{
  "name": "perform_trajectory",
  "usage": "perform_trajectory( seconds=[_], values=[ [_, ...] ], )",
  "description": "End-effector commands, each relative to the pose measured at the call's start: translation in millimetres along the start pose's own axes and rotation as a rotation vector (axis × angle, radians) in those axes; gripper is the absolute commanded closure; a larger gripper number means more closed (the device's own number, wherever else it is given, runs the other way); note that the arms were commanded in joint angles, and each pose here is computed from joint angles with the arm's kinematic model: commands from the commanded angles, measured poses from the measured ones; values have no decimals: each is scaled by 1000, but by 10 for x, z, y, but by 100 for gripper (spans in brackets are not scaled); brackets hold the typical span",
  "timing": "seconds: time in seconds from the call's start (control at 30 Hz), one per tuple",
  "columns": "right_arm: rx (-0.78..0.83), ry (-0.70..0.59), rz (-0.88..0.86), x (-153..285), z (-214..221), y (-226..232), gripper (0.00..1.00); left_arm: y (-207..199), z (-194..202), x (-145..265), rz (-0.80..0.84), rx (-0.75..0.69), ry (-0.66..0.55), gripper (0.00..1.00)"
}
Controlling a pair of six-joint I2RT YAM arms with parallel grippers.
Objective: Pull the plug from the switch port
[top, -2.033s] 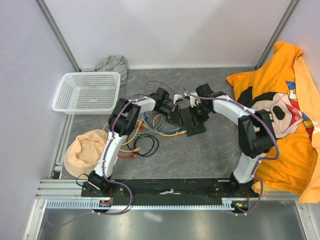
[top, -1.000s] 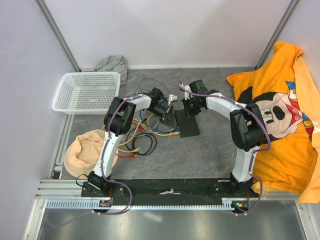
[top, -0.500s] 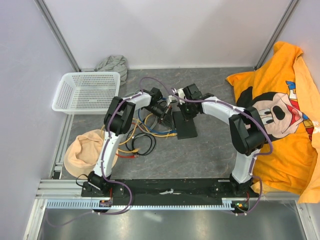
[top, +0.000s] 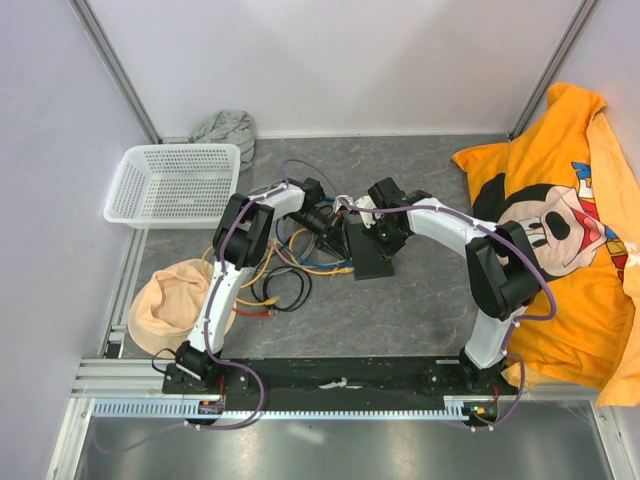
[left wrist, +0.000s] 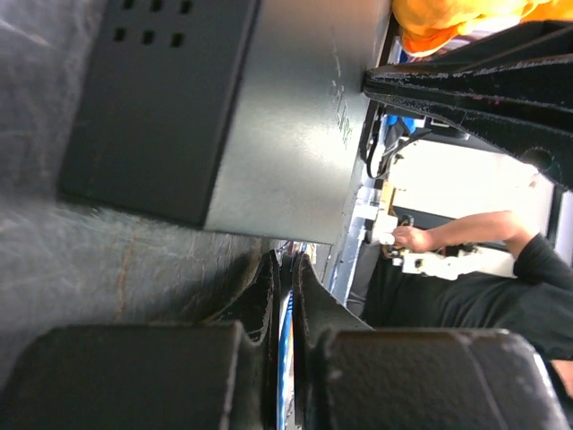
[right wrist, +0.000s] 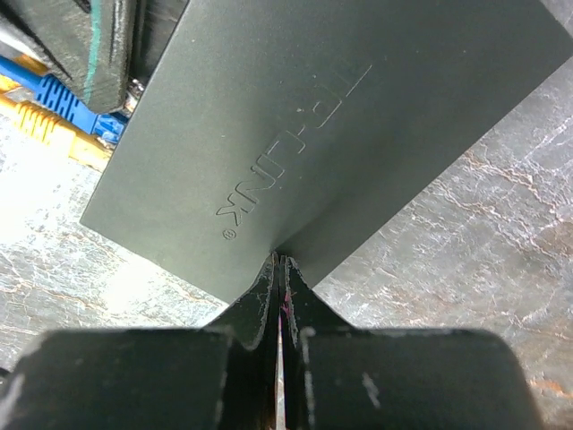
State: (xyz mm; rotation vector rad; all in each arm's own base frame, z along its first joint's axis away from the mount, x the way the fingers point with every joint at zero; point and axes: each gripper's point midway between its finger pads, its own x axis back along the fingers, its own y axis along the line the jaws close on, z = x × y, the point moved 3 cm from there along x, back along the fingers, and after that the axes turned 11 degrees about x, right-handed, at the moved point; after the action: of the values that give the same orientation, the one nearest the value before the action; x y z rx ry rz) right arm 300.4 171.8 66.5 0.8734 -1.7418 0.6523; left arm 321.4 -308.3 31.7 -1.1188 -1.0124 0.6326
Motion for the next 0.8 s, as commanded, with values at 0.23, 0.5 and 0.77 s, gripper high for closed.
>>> perform_trajectory(
  seconds=[0.23,0.5,0.77],
  values=[
    [60,390,36,-419,836,47,100,113,-270,61,-26,53,-62,98],
    [140,463,56,-565,1016,101,100,185,-190,370,-17,74,-101,98],
    [210,442,97,-572,991,77,100,235,85,433,-40,-63,32,98]
  ],
)
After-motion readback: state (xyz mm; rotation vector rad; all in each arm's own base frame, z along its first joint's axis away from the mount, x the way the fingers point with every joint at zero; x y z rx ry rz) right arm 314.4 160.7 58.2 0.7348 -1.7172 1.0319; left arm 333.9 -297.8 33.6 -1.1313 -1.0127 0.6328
